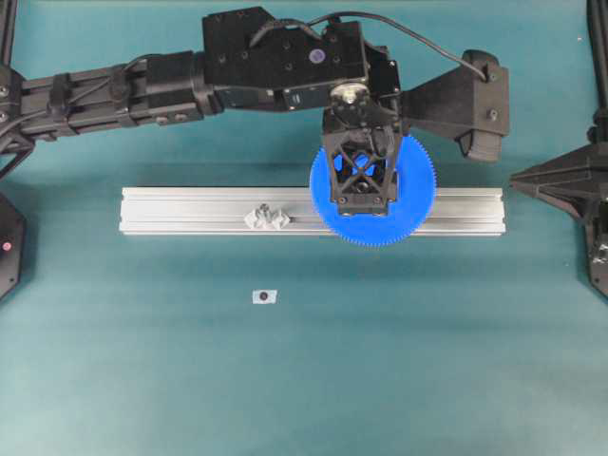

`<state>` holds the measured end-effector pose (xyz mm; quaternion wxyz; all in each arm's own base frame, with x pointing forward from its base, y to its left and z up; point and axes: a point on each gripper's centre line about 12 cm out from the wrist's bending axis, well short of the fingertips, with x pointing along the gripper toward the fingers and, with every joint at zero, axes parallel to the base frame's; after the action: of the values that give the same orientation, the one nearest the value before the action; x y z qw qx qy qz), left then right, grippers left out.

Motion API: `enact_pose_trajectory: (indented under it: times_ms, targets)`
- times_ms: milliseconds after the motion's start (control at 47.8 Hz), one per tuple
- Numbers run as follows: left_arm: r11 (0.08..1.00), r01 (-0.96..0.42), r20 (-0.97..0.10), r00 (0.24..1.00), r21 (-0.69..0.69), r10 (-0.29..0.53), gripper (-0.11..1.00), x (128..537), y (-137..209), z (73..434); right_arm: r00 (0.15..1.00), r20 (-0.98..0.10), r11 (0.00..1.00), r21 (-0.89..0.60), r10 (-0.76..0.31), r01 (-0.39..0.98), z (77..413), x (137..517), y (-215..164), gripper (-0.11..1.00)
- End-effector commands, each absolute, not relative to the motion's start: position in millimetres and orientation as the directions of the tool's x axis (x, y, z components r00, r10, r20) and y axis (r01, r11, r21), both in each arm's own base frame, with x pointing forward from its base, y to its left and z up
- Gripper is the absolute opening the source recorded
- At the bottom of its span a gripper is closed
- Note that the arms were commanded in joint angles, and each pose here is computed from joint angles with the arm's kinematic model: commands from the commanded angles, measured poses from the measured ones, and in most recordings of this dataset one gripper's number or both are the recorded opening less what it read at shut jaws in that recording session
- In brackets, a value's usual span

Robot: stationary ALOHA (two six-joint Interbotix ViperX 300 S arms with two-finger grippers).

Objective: Insert the large gear onto the shaft.
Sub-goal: 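Open the left gripper to release the gear on the shaft, then pull the open left gripper back away from the gear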

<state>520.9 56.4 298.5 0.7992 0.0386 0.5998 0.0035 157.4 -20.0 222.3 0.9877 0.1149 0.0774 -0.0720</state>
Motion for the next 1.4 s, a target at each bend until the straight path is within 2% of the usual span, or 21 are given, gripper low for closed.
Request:
enact_pose_trajectory:
  times_ms: [0,775,1382]
  targets:
    - [0.997,0.039,-0.941,0.335,0.071,0.054,0.88,519,54,321,0.979,-0.157,0.96,0.227,-0.128,0.162,228,160,-21,0.07]
    - [0.997,0.037,-0.934,0.353,0.074,0.056,0.88,532,55,317,0.979,-0.16,0.96,0.226,-0.128,0.162,226,159,-21,0.07]
    - [0.997,0.04,-0.94,0.338,0.072,0.054,0.88,535,54,308,0.979,-0.157,0.96,0.227,-0.128,0.162,227,159,-21,0.07]
